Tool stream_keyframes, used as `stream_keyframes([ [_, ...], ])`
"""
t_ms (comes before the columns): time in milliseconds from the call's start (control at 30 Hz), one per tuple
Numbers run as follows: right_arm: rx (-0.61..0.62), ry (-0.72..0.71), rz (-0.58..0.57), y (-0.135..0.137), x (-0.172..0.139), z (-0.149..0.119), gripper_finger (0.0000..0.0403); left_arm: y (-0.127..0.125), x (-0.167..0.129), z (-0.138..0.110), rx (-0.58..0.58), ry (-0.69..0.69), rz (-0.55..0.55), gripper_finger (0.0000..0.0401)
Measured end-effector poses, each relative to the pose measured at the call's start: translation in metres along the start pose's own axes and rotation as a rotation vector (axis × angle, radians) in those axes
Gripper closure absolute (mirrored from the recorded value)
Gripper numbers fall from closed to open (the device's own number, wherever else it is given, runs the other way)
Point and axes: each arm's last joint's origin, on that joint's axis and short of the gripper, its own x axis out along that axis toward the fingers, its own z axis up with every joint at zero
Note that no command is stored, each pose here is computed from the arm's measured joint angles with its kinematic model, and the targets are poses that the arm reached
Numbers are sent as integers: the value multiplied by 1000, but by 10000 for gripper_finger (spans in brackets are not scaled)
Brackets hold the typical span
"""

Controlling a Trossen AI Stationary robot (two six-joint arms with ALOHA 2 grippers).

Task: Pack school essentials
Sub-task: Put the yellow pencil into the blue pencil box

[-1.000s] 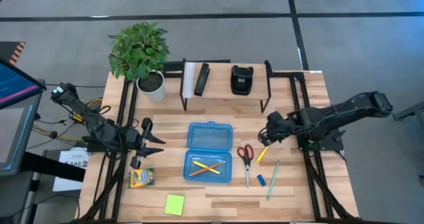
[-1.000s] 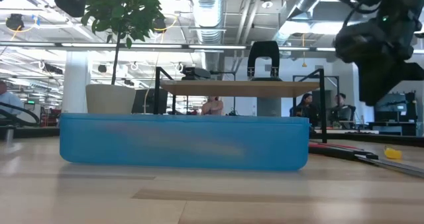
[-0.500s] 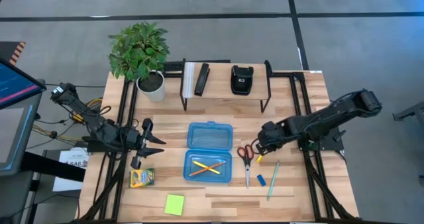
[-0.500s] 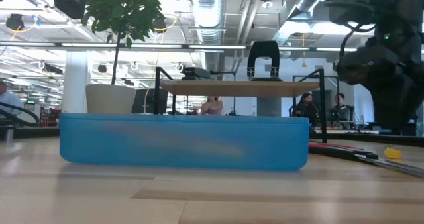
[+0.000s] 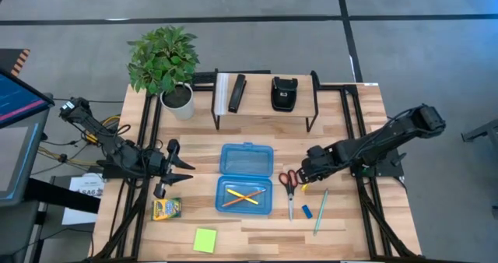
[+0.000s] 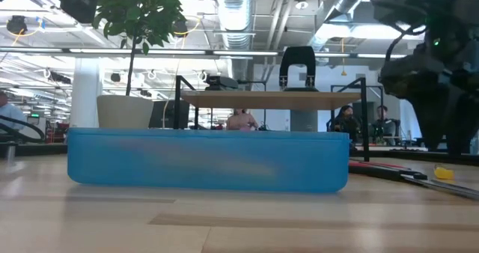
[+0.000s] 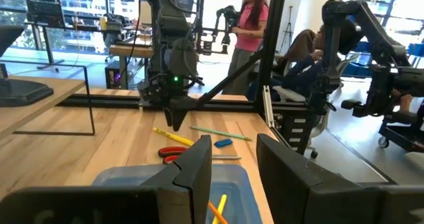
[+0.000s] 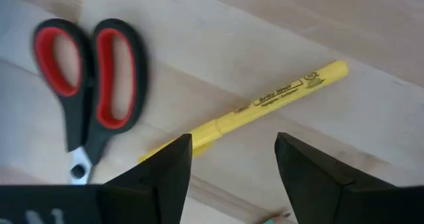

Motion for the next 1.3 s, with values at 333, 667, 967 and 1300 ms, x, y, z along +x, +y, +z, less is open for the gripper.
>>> stream_keyframes([
  [333,3,39,-62,7,26,6,164,0,0,0,-12,2,0,294],
  [667,-22,65,-132,3,34,13,204,0,0,-1,-8,7,1,294],
  [967,-56,66,-135,-2,29,19,323,0,0,-1,-19,6,7,294],
  [1300,-118,27,-81,-3,8,23,393,1,0,-1,-8,8,21,294],
])
